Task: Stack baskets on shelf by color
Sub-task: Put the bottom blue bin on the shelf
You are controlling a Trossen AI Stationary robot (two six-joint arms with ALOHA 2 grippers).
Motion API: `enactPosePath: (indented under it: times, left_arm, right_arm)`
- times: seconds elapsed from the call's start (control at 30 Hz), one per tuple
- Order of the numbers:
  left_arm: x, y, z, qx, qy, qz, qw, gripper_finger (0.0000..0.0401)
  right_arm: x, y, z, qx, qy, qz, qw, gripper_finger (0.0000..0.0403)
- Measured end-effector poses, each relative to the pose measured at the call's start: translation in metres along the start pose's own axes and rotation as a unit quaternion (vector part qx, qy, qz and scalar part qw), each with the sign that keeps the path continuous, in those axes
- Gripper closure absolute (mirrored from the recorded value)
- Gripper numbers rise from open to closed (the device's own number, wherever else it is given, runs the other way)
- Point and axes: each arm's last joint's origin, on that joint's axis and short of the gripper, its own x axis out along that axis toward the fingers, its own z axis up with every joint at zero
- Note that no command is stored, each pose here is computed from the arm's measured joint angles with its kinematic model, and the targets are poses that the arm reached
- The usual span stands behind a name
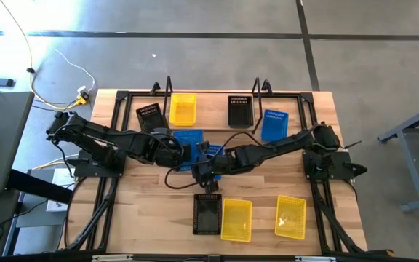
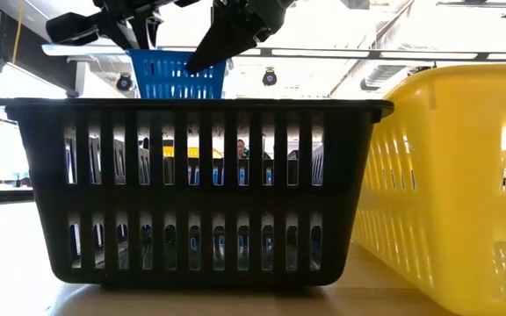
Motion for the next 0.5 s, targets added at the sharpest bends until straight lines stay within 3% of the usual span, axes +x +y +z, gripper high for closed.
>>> enactPosePath:
  times: [0.13, 0.33, 0.5]
  left_arm:
    - [0.0000, -0.0001, -0.0001, -0.001, 0.001, 0.000, 1.000, 0.0397]
    - [0.0001, 0.0001, 0.0000, 0.005, 0.003, 0.001, 1.000, 0.0367]
    - [0.0007, -0.0002, 0.0011, 0.044, 0.003, 0.001, 0.999, 0.0332]
  right_arm:
    - [0.0000, 0.0008, -0.0014, -0.002, 0.006, 0.006, 1.000, 0.0394]
    - [-0.0002, 0.0015, -0.0025, 0.008, 0.013, 0.006, 1.000, 0.0400]
    - [-0.0001, 0.0013, -0.0036, 0.034, 0.018, 0.006, 0.999, 0.0401]
